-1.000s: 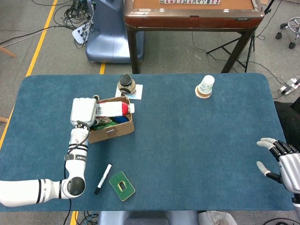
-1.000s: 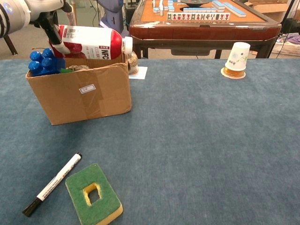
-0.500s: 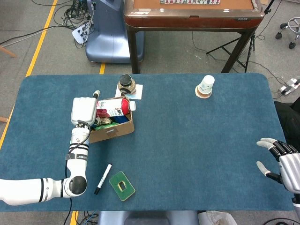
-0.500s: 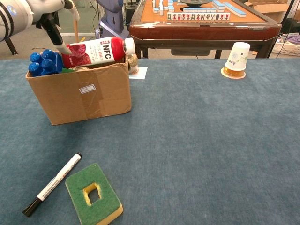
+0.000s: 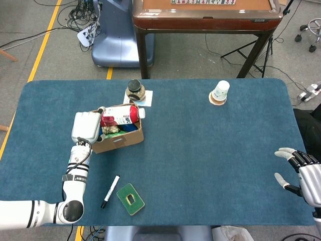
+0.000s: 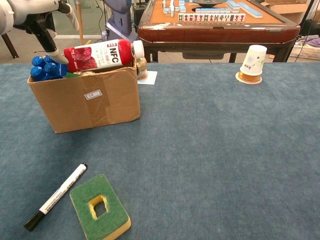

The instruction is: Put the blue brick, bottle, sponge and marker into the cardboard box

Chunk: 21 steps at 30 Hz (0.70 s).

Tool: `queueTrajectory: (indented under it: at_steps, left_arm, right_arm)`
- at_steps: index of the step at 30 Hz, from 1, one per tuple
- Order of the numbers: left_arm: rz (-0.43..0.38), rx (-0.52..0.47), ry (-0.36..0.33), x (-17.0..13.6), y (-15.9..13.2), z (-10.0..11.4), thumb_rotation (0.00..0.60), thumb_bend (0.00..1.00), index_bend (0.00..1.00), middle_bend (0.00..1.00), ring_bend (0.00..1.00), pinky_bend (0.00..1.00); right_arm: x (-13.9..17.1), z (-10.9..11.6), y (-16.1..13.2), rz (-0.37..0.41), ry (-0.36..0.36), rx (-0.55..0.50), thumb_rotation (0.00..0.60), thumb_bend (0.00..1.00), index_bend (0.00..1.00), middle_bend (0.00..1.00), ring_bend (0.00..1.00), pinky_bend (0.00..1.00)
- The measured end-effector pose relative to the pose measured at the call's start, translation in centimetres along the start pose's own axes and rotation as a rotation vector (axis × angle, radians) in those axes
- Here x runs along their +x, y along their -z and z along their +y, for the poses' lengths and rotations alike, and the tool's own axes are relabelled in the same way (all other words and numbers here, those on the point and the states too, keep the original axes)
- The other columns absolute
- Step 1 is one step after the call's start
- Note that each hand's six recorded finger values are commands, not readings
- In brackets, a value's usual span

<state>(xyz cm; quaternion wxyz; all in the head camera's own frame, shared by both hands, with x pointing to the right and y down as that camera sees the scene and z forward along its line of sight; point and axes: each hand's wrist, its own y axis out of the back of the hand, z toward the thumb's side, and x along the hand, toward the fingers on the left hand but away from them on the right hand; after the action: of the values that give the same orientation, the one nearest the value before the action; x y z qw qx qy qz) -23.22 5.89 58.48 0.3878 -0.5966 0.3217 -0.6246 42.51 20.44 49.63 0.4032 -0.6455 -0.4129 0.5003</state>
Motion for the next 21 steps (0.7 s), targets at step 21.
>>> queueTrajectory:
  at_steps: [21]
  left_arm:
    - [-0.267, -0.122, 0.055, -9.9, 1.4, 1.2, 0.6, 0.11, 0.39, 0.72, 0.6, 0.81]
  right_arm:
    - [-0.1, -0.4, -0.1, -0.005, -0.007, 0.011, 0.6, 0.23, 0.32, 0.3, 0.29, 0.41]
